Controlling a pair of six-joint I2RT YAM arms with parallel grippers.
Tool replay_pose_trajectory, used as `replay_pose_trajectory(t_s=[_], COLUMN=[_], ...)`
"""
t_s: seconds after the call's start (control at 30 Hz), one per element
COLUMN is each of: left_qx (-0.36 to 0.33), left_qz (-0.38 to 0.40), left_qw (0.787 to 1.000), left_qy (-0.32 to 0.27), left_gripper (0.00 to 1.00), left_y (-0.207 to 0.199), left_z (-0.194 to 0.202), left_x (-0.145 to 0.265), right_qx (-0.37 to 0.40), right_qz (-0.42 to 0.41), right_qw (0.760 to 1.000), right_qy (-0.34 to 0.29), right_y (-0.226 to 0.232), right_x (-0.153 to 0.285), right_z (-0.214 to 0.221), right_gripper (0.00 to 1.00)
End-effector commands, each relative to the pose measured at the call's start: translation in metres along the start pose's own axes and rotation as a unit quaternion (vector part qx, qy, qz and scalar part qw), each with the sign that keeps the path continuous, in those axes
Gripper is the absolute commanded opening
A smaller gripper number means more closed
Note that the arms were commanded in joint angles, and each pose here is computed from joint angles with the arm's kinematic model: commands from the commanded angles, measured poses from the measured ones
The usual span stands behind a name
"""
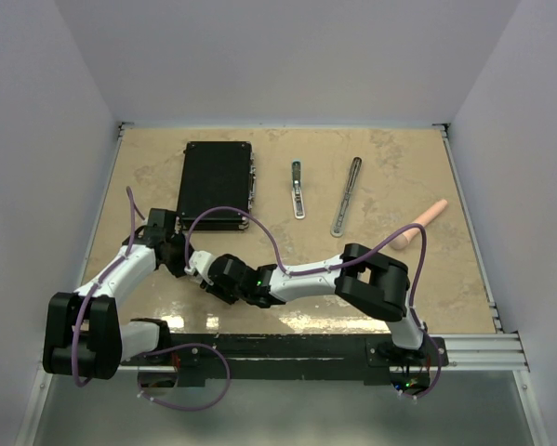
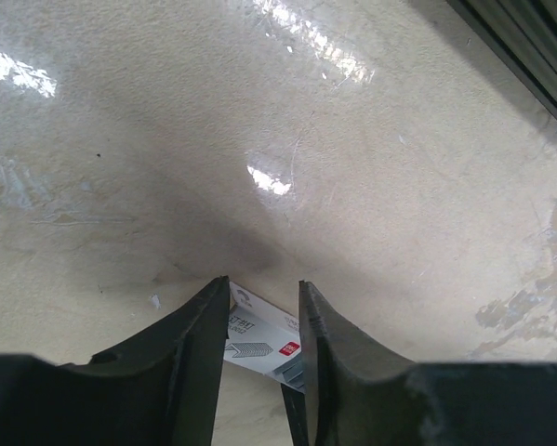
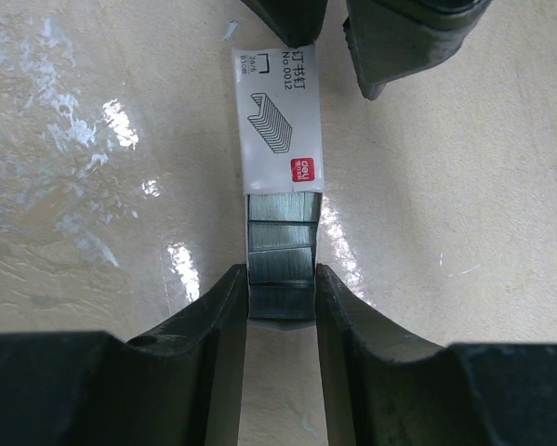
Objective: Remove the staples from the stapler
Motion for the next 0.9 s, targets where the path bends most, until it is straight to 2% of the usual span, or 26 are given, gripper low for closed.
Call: replay_pose_trajectory(t_s=[0.0,0.23,0.73,0.87], left_qx=[-0.006,-0.008,-0.002,-0.003], left_qz=[0.028,0.031,0.037,0.039], left_qw=[1.0,0.999,0.999,0.999], left_qy=[-0.001,0.005,0.018,0.014], left_gripper=[0.38,0.36,0.34,0.34], left_y=[-0.005,-0.005,-0.004,-0.005], left_z=[-0.001,0.001,0.007,0.006], left_x=[-0.002,-0.004,-0.002,-0.001], right_qx=[0.01,0.024,-0.003,0.002], right_qz=[-0.023,-0.024,0.032,0.013], right_qw=[1.0,0.999,0.999,1.0], right_qy=[0.013,0.009,-0.005,-0.003], right_y=[0.003,0.002,-0.007,-0.003], right_x=[0.008,0.008,0.003,0.003], right_z=[0.003,0.004,-0.002,-0.002], right_gripper=[0.32,0.32,0.32,0.32])
Point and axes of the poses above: each gripper's point midway between its finger pads, its own x axis back along the fingers, its own y axis along the line the jaws close on, z = x × y, the point moved 7 cm from there along x, back along the fingers, and after that the axes turned 6 degrees about -x, right-handed, at the moved point
